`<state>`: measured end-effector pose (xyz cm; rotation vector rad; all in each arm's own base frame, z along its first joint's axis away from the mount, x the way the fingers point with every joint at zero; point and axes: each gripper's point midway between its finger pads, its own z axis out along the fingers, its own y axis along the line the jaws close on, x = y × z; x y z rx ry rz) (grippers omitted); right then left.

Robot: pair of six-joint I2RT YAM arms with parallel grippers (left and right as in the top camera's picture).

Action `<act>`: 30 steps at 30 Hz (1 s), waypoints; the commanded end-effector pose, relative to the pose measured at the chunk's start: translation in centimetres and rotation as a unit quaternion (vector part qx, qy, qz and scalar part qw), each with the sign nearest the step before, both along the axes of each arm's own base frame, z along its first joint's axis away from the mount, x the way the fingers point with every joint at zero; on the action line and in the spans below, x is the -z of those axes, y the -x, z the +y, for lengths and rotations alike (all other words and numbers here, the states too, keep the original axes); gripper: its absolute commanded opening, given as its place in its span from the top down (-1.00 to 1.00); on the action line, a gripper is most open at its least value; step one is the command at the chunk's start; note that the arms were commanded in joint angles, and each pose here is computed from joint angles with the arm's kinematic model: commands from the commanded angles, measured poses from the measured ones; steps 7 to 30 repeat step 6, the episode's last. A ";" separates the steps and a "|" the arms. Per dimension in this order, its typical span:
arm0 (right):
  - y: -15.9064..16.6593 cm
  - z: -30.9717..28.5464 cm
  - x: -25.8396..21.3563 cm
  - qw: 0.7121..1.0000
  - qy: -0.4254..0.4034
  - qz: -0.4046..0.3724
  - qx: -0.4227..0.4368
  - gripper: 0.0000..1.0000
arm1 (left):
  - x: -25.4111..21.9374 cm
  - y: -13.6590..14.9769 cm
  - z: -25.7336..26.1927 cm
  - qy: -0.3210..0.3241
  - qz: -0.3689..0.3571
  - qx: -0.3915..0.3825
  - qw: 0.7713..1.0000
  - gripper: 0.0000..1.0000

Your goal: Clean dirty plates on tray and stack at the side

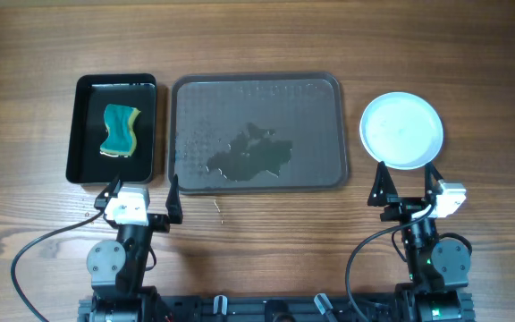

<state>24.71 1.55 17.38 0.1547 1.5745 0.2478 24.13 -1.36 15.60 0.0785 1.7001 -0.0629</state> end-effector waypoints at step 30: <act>0.1 -0.3 -0.4 1.000 0.008 -0.008 0.007 -1.00 | 0.1 0.0 -0.3 -0.006 -0.003 0.010 1.000 -1.00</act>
